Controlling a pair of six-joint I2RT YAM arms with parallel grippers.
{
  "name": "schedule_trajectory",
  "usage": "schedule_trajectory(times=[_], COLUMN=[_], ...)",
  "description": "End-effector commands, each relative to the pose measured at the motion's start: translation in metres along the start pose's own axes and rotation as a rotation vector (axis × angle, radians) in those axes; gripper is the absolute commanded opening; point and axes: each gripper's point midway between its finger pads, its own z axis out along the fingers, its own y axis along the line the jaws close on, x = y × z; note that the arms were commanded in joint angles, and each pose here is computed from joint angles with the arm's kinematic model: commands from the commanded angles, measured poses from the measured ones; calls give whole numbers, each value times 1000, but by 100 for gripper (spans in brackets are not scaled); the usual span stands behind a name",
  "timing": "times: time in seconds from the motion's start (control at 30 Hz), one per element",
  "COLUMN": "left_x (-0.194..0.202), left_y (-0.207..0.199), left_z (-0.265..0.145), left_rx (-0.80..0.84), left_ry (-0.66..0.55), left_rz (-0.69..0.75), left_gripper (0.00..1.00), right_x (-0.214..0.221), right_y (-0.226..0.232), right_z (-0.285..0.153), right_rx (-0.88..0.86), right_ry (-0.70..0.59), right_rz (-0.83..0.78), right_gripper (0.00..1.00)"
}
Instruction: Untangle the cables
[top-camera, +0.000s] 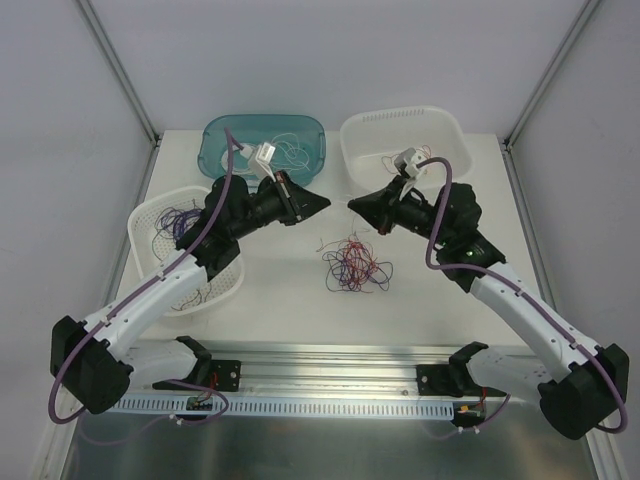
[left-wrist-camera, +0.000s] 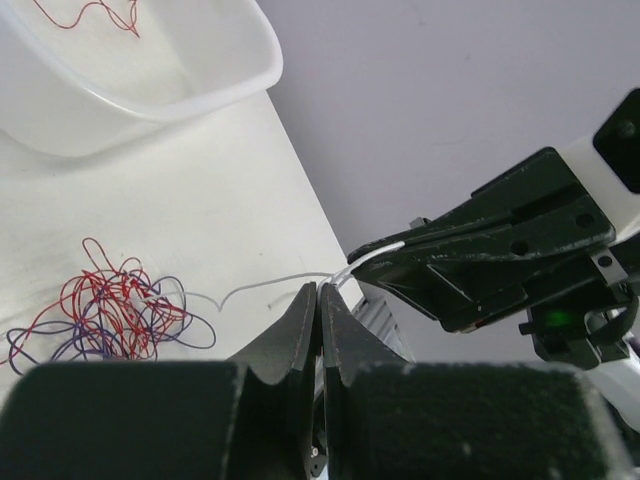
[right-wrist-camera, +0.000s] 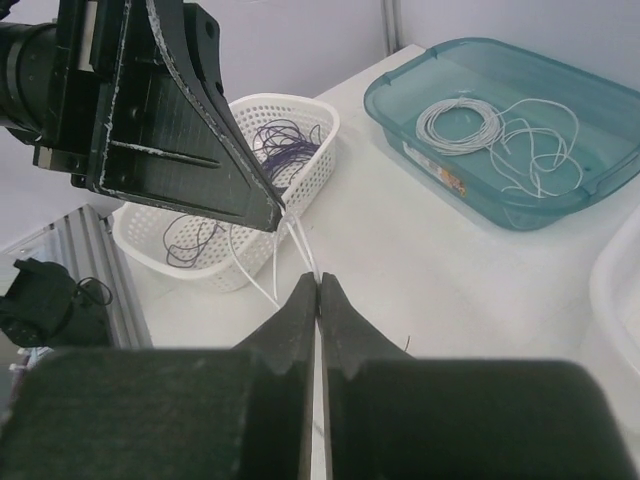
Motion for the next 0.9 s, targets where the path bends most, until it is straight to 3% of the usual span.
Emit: schedule_trajectory(times=[0.0,0.17,0.4,0.57,0.87], left_x=[-38,-34,8,37,49], left_y=[17,35,72,60,100], left_z=[-17,-22,-7,9,8], left_rx=[-73,-122,-165,-73,-223], left_ry=[-152,-155,-10,68,76], left_rz=[45,52,-23,-28,73], left_gripper=[0,0,0,0,0], right_x=[-10,-21,-48,-51,-68], right_y=[-13,-25,-28,-33,-76], right_z=[-17,-28,-36,-32,-70], right_rx=[64,127,149,161,421], right_ry=[-49,-131,-251,-285,-383], right_rz=[57,165,301,381,404], right_gripper=[1,1,1,1,1])
